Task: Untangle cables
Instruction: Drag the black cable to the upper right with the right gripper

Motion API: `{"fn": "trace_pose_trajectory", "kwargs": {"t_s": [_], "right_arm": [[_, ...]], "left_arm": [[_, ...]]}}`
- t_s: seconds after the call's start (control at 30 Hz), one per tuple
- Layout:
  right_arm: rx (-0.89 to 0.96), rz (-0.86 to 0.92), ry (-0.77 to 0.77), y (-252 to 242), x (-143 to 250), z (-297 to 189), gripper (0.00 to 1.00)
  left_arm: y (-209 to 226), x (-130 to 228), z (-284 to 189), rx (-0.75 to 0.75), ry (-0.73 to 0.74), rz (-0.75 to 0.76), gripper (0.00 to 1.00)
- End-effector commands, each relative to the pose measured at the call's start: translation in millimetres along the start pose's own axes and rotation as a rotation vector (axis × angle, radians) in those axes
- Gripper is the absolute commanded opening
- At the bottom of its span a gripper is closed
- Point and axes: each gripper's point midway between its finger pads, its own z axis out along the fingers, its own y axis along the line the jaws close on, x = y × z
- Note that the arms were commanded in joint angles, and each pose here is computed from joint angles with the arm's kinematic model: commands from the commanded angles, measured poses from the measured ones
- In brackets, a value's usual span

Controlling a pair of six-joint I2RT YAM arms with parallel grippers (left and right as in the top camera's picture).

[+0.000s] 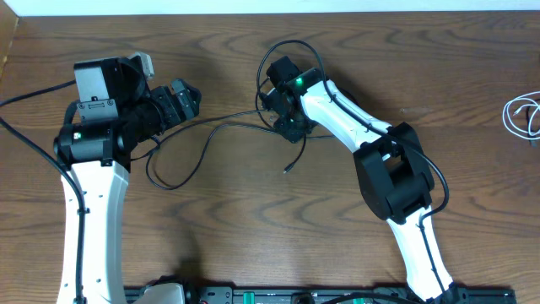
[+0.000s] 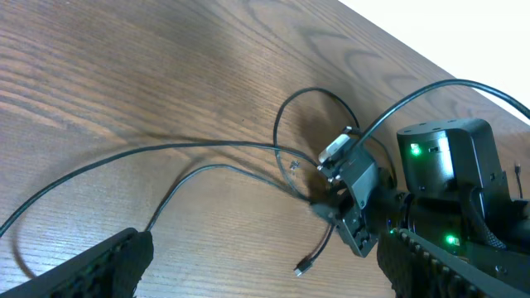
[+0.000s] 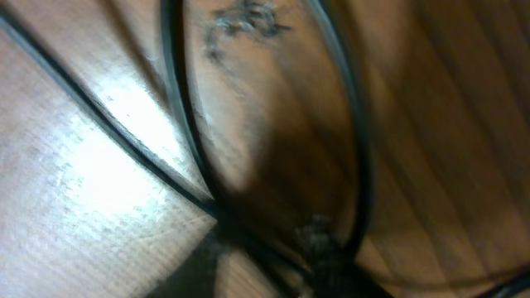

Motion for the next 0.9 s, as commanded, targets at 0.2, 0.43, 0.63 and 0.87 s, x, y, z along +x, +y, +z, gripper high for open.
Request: {"fn": "trace_pose_trajectory", "kwargs": {"t_s": [0.2, 0.43, 0.63, 0.87], "right_arm": [[-0.009, 0.228, 0.082, -37.0, 34.3, 18.7, 0.01], [0.075, 0.533, -0.145, -140.3, 48.8, -93.6, 0.01], [0.231, 1.017, -0.415, -262.5, 144.5, -223.2, 0.01], [0.444, 1.477, -0.461, -342.5, 288.3, -267.0, 0.01]], "left_arm": [[-1.0, -7.9, -5.8, -0.007, -0.028, 0.026, 0.92], [-1.0, -7.9, -5.8, -0.007, -0.028, 0.026, 0.92], [-1.0, -7.9, -5.8, -0.007, -0.028, 0.026, 0.93], [-1.0, -7.9, -5.8, -0.007, -0.028, 0.026, 0.93]]}}
